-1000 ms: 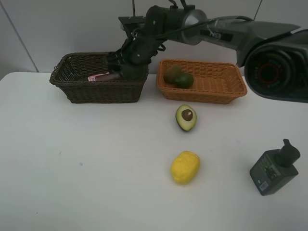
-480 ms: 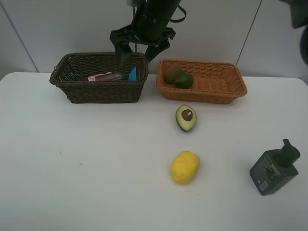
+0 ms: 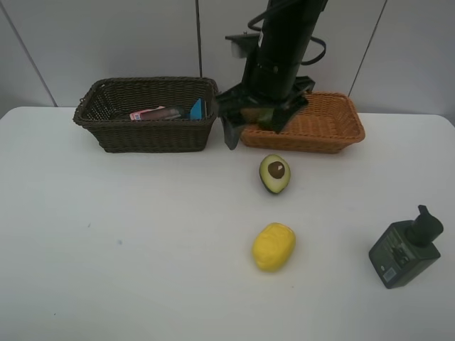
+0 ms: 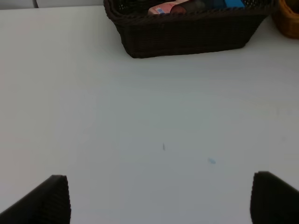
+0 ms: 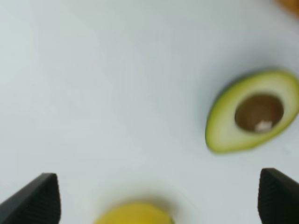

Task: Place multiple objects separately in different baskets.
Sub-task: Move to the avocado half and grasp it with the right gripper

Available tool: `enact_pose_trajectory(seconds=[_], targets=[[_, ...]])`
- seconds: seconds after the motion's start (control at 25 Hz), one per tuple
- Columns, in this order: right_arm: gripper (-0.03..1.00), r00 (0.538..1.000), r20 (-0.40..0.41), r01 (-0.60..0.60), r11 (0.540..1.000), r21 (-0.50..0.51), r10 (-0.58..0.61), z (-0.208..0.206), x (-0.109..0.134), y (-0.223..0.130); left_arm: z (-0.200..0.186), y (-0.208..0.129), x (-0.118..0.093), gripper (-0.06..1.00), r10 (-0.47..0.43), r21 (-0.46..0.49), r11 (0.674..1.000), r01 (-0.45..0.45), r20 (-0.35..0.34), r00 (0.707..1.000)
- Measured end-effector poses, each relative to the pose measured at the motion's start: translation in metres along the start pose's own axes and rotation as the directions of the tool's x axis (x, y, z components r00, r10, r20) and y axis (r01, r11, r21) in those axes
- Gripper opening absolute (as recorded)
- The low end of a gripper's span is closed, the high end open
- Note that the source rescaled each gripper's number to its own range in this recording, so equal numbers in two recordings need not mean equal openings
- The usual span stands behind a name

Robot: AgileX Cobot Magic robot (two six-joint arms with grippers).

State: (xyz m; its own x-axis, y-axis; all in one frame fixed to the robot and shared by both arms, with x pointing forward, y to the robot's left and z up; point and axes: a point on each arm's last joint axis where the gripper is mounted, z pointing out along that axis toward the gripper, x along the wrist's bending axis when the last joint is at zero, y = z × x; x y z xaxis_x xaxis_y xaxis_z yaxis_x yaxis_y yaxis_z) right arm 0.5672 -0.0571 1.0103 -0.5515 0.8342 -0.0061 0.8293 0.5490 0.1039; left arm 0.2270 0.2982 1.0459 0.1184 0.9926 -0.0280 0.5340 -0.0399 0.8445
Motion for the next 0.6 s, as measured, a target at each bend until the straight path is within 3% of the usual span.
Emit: enact_pose_trajectory(seconds=[0.16, 0.6], targets=[[1.0, 1.0, 0.01, -0.017, 0.995, 0.098, 0.016, 0.035, -0.005, -0.021, 0.0, 0.0, 0.0, 1.0, 0.0, 0.0, 1.0, 0.0, 0.0, 1.0], [1.0, 0.989, 0.01, -0.144, 0.986, -0.084, 0.145, 0.075, -0.055, -0.027, 0.0, 0.0, 0.0, 1.0, 0.0, 0.0, 1.0, 0.0, 0.0, 1.0]])
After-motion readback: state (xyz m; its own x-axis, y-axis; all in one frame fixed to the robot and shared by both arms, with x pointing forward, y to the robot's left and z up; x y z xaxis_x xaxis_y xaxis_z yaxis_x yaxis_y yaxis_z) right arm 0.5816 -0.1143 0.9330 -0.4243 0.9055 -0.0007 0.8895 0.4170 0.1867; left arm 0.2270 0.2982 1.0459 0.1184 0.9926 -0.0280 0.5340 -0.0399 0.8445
